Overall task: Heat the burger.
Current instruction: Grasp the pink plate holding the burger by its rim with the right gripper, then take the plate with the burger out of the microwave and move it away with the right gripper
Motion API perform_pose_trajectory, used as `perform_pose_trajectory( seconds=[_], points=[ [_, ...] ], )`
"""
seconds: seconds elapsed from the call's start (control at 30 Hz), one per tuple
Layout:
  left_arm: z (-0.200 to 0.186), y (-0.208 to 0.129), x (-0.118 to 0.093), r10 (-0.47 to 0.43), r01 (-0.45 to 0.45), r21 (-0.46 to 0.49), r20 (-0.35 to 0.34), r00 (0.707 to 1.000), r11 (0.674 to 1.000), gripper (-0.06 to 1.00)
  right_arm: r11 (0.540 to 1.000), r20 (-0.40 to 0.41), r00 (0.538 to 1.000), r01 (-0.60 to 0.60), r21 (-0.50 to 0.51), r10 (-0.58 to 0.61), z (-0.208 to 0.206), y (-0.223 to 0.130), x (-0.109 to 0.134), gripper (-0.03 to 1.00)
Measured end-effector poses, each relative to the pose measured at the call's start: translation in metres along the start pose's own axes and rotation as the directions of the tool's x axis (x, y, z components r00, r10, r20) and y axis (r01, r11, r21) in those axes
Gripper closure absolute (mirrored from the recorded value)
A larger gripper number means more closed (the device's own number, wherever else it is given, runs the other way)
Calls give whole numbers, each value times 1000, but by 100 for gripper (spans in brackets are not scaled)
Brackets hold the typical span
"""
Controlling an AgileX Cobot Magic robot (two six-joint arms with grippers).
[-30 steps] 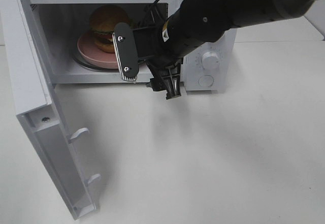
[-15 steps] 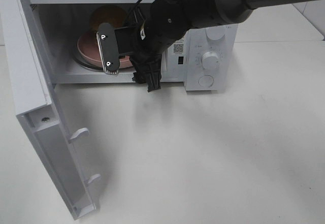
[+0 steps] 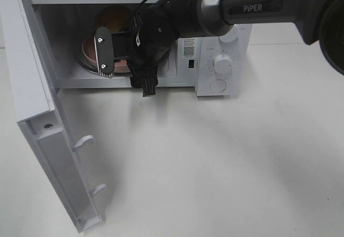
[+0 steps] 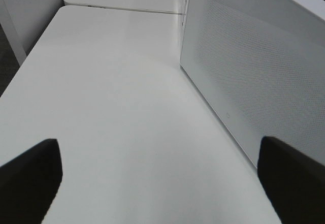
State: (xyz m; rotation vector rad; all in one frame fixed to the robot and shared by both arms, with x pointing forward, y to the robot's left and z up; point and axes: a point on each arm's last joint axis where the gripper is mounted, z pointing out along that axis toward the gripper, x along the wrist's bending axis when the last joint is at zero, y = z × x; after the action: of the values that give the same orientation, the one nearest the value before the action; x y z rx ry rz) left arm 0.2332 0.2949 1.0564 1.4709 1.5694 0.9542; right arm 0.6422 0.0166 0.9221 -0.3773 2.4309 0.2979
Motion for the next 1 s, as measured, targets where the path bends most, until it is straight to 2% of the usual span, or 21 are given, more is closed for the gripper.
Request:
perform_pose_trajectory(
  seconds=[0.13, 0.3, 0.37, 0.4, 0.43, 0.47, 0.53, 0.57, 0.6, 1.0],
  points=[
    [0, 0, 0, 0, 0, 0, 0, 1000, 1000, -5, 1000, -9, 1000, -1, 4, 1, 7, 0, 3, 21],
    [0, 0, 0, 0, 0, 0, 0, 1000, 1000, -5, 1000, -12, 1000, -1, 4, 2, 10, 0, 4, 31],
    [0, 0, 0, 0, 0, 0, 0, 1000, 1000, -5, 1000, -11, 1000, -2, 4, 2, 10, 0, 4, 46],
    [0, 0, 0, 0, 0, 0, 0, 1000, 1000, -5, 1000, -11, 1000, -2, 4, 2, 10, 0, 4, 46],
    [0, 0, 0, 0, 0, 0, 0, 1000, 1000, -5, 1000, -14, 1000, -2, 6, 2, 10, 0, 4, 57],
    [0, 0, 0, 0, 0, 0, 0, 1000, 1000, -5, 1000, -14, 1000, -2, 6, 2, 10, 0, 4, 57],
    [0, 0, 0, 0, 0, 0, 0, 1000, 1000, -5, 1000, -7, 1000, -2, 2, 2, 9, 0, 3, 83],
    [0, 0, 0, 0, 0, 0, 0, 1000, 1000, -5, 1000, -7, 1000, -2, 2, 2, 9, 0, 3, 83],
    [0, 0, 0, 0, 0, 0, 0, 1000, 1000, -5, 1000, -6, 1000, -2, 2, 2, 9, 0, 2, 88],
    [0, 0, 0, 0, 0, 0, 0, 1000, 1000, -5, 1000, -17, 1000, -11, 5, 11, 9, 1, 3, 89]
  ],
)
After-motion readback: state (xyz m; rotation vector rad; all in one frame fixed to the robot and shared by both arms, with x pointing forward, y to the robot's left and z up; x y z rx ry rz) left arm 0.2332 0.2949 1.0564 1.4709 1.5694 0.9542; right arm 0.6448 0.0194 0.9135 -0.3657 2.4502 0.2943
